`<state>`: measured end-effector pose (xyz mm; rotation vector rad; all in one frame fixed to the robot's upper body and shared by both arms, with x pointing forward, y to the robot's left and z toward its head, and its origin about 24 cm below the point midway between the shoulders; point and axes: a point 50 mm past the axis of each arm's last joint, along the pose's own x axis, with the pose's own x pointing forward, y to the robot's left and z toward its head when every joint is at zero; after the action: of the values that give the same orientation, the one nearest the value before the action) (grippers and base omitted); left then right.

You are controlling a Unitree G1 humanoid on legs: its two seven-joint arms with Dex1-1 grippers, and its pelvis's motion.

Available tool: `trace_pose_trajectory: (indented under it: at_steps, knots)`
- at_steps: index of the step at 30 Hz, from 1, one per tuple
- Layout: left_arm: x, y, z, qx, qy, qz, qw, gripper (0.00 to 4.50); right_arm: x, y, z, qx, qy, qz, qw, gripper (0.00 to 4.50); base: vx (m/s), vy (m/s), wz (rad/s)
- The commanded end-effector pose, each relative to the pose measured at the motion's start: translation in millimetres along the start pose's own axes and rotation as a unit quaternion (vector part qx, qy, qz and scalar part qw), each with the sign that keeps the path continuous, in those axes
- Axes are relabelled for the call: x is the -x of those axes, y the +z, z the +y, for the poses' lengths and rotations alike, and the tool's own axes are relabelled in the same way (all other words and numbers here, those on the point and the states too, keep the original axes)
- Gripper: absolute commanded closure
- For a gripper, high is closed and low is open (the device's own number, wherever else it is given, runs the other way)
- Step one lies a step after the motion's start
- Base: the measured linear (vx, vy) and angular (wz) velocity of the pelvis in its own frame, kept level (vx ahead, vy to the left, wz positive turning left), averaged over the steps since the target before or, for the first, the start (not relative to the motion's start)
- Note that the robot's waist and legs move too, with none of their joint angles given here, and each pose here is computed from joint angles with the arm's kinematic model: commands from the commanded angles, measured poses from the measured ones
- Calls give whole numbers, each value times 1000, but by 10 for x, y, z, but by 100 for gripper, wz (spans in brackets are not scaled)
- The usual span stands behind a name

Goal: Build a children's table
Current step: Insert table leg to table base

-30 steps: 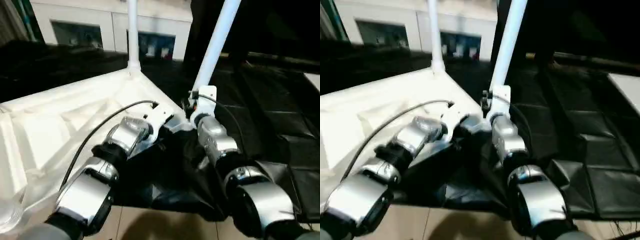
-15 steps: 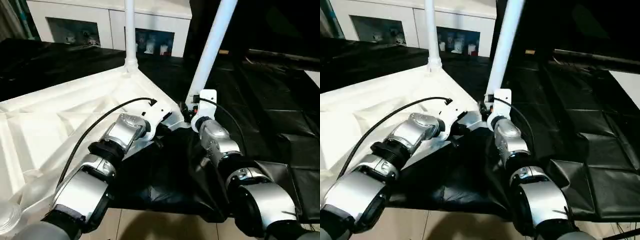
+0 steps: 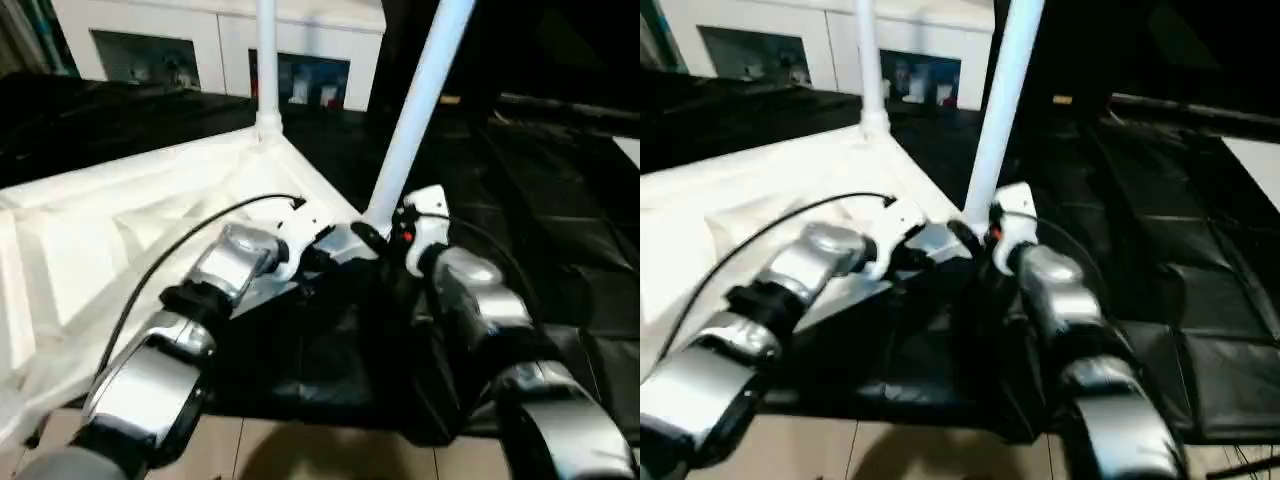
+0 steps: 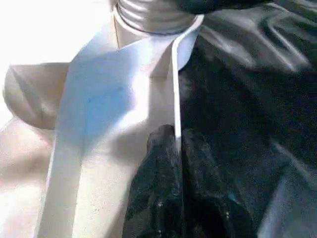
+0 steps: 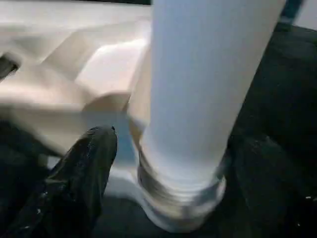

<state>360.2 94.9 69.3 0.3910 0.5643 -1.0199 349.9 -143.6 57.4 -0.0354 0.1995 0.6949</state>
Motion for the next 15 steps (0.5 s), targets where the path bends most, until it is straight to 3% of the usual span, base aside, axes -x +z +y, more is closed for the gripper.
trace_pose_trajectory:
  at_steps: [1, 6, 15]
  knots:
    - [-33, -116, -132, 6, -56, 0, 998, 450, 90, -46, 41, 25, 50, 17, 998, 75, 0, 0, 0]
    - [62, -162, -254, -30, -134, 6, 990, 450, 282, -83, 76, 65, 107, 33, 992, 75, 0, 0, 0]
    - [250, -220, -413, -52, -224, 2, 973, 450, 524, -74, 194, 81, 189, 37, 978, 75, 0, 0, 0]
